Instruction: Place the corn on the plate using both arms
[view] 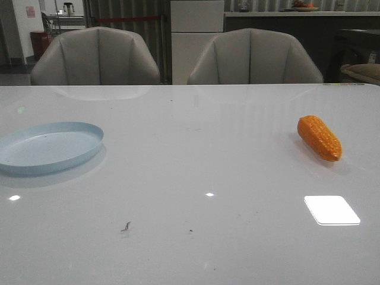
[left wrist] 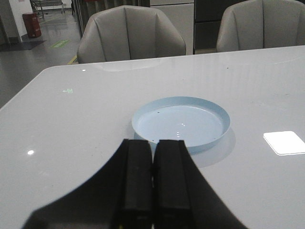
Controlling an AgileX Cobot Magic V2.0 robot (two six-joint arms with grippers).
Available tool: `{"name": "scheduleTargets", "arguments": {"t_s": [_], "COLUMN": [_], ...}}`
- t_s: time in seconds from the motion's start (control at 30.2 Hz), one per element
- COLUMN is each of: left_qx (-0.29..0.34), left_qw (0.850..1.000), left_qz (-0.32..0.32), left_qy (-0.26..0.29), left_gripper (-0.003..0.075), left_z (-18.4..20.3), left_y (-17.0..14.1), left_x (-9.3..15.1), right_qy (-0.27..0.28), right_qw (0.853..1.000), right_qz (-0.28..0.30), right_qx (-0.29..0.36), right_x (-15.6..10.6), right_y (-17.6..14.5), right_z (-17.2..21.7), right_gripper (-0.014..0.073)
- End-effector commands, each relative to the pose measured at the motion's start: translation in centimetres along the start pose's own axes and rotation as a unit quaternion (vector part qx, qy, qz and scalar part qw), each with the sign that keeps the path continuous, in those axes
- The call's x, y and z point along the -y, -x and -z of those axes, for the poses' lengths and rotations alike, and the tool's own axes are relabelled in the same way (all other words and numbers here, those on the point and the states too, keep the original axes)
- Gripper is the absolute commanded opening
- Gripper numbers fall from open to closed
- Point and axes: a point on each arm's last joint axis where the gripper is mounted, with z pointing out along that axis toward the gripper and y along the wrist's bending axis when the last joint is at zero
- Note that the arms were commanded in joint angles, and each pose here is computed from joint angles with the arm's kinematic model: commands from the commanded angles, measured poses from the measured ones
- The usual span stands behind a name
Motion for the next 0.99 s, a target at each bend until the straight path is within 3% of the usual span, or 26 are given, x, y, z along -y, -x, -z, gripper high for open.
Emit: {"name": "scheduleTargets", "arguments": {"t_s": [0.0,0.33,0.63,0.8,0.96], "left_qx": [0.032,0.037,0.085,0.136,0.219], "left_qw": [0.999,0.999,0.996,0.990,0.975], "left_qz": [0.009,0.009,0.009,0.009,0.009], "left_qy": [0.005,0.006,0.013,0.020,0.031], "left_gripper": [0.0094,0.0094,0.0094,0.0094,0.0094], "left_z": [-0.1,-0.1,0.0,0.3,0.8], "left_y": [-0.4,-0.3,0.5,1.5,3.0], "left_x": [0.0,0.0,-0.2,-0.3,-0.5], "right_qy": [0.003,0.003,0.003,0.003,0.003], "right_qw": [0.998,0.998,0.998,0.998,0.998], "right_qz": [0.001,0.001,0.001,0.001,0.001], "right_qx": [0.058,0.058,0.059,0.059,0.068], "right_x": [-0.1,-0.1,-0.1,-0.1,-0.1], "right_y": [1.5,1.5,1.5,1.5,1.7], "right_z": [0.3,0.3,0.3,0.3,0.3], "right_gripper": [0.0066,0.0066,0.0066,0.0066,0.0066]}}
